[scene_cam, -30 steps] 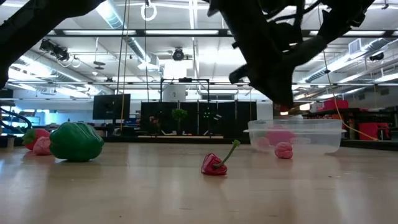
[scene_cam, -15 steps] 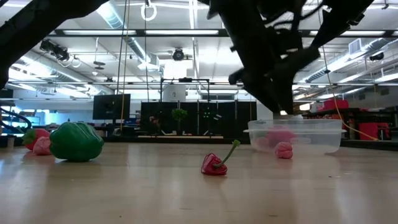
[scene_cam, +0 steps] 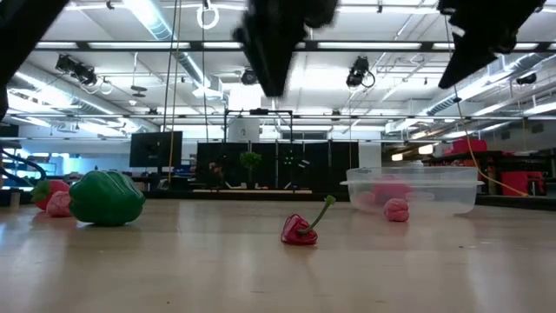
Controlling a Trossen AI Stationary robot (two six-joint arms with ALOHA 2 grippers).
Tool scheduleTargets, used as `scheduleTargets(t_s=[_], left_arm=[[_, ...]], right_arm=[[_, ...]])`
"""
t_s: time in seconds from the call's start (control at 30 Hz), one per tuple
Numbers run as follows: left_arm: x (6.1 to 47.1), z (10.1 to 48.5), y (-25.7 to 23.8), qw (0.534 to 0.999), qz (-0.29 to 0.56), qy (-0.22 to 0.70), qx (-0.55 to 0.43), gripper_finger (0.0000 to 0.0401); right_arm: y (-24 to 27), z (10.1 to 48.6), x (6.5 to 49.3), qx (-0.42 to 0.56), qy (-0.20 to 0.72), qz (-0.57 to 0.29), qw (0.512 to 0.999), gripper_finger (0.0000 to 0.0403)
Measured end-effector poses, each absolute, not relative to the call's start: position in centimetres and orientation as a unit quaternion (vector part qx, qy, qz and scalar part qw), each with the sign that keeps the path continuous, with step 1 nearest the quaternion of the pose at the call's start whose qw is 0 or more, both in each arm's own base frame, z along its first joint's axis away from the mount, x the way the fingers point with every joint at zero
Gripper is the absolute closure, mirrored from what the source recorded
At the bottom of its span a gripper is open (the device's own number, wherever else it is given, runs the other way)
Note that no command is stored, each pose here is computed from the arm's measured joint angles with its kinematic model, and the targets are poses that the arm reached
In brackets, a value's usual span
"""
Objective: Pick and placing Produce into tupperware
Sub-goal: Put the red strawberry into the transparent container
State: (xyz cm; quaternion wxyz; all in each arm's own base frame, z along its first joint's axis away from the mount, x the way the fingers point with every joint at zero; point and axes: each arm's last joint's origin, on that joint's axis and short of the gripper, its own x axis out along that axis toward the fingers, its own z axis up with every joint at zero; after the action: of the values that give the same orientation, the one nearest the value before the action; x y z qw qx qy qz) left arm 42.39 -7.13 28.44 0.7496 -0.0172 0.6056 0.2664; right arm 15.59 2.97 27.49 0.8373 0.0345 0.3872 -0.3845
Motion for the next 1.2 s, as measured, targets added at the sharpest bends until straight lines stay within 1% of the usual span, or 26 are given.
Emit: scheduleTargets(t_s=[0.07,0.17,0.27,0.37,0.43,0.53,0.6,0.73,0.8,0.87,1.0,1.03,1.1,1.2], left_arm=[[40.6,31.1,-7.9,0.769,0.255,0.586,-0.011,0.0262],[37.7,34.2,-8.6,0.793,0.314,0.521,-0.008,0.027],[35.0,36.7,-9.0,0.813,0.327,0.481,-0.033,0.0275],[32.1,38.1,-8.8,0.819,0.329,0.467,-0.057,0.0277],[31.0,38.1,-8.6,0.815,0.338,0.465,-0.071,0.0277],[29.0,37.0,-8.0,0.798,0.359,0.475,-0.095,0.0277],[27.7,35.8,-7.3,0.777,0.382,0.485,-0.126,0.0276],[25.4,31.7,-6.9,0.706,0.436,0.524,-0.189,0.0278],[24.3,29.6,-6.9,0.66,0.453,0.559,-0.216,0.0282],[23.3,27.7,-7.0,0.62,0.463,0.591,-0.228,0.0286],[22.1,24.9,-6.9,0.562,0.486,0.626,-0.239,0.0291],[21.9,24.3,-6.9,0.551,0.484,0.634,-0.246,0.0291],[22.0,23.1,-7.1,0.548,0.472,0.638,-0.265,0.029],[22.4,21.4,-7.2,0.565,0.446,0.631,-0.29,0.0288]], right_arm=[[2.8,26.8,15.6,0.032,0.392,-0.39,0.832,0.0293],[2.5,26.5,15.7,0.05,0.392,-0.397,0.829,0.0293],[2.3,26.7,16.1,0.07,0.377,-0.401,0.832,0.0293],[2.4,26.8,16.3,0.072,0.37,-0.396,0.837,0.0293],[2.5,26.8,16.3,0.076,0.374,-0.389,0.839,0.0293],[2.5,26.7,16.3,0.084,0.38,-0.383,0.838,0.0293],[2.6,26.7,16.3,0.085,0.382,-0.381,0.838,0.0293],[2.5,26.7,16.3,0.079,0.385,-0.378,0.838,0.0293],[2.5,26.7,16.3,0.071,0.388,-0.375,0.839,0.0293],[2.5,26.7,16.3,0.068,0.389,-0.374,0.839,0.0293],[2.5,26.7,16.3,0.054,0.393,-0.37,0.84,0.0293],[2.5,26.7,16.4,0.052,0.392,-0.369,0.841,0.0293],[2.5,26.7,16.4,0.049,0.393,-0.367,0.842,0.0293],[2.5,26.8,16.4,0.047,0.393,-0.367,0.842,0.0293]])
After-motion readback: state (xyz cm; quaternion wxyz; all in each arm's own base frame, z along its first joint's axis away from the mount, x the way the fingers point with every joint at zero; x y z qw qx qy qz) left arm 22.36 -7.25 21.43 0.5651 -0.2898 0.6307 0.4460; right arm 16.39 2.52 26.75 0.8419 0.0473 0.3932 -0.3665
